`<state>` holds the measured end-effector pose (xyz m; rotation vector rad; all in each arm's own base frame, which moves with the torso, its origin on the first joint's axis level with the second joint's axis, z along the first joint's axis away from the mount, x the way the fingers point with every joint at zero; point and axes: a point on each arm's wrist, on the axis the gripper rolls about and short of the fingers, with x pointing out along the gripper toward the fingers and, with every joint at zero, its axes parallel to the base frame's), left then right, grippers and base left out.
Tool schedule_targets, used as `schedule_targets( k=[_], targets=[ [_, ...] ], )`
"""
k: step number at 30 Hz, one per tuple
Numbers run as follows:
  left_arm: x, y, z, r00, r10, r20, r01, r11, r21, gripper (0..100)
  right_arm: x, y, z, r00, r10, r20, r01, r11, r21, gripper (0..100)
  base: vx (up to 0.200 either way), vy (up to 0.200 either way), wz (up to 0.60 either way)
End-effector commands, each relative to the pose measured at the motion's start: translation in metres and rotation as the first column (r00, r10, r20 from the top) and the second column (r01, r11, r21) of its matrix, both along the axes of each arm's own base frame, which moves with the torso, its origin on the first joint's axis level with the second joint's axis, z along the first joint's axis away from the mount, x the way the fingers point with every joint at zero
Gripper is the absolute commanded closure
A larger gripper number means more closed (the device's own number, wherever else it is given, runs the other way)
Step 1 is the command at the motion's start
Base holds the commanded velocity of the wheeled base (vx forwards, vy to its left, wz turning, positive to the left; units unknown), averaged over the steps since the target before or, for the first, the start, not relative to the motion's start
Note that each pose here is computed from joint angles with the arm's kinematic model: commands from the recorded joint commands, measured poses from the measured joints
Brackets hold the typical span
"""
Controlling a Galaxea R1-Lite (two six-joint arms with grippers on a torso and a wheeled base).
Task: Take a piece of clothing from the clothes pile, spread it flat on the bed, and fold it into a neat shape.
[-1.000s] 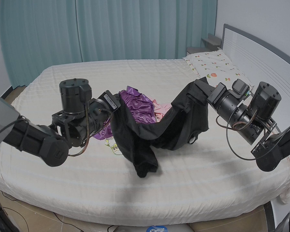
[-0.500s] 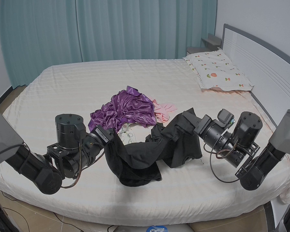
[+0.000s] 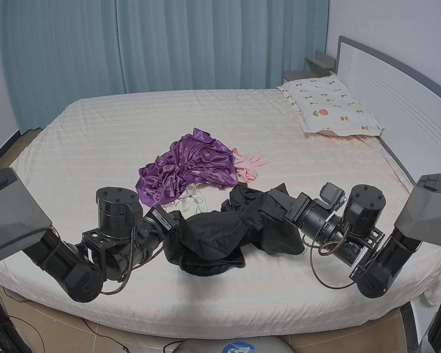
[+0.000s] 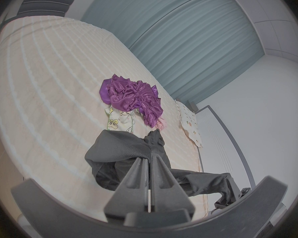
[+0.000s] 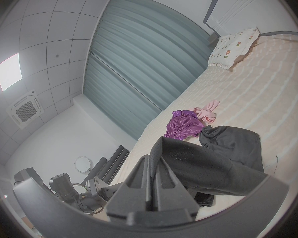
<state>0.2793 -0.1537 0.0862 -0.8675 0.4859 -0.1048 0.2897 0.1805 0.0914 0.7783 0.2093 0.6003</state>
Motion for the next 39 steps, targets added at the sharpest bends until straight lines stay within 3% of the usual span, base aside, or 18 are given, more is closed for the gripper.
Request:
schedule_targets(
  k=[1, 4, 39],
  targets=[
    [0.001, -0.001, -0.004, 1.0, 0.007, -0.014, -0.007, 1.0, -0.01, 100, -0.003, 0.004, 0.002, 1.0, 0.012, 0.014, -0.012, 1.0, 0.008, 100, 0.0, 0.0, 0.0],
    [0.002, 0.002, 0.0, 1.0, 0.018, -0.009, -0.018, 0.999, -0.027, 100, -0.004, 0.006, 0.002, 1.0, 0.003, 0.016, -0.003, 1.0, 0.005, 100, 0.0, 0.0, 0.0],
    [0.002, 0.026, 0.04, 0.99, 0.09, 0.107, -0.082, 0.993, -0.082, 100, -0.004, 0.016, 0.045, 0.977, 0.006, 0.213, -0.002, 1.0, -0.017, 100, 0.0, 0.2, 0.0]
  ],
)
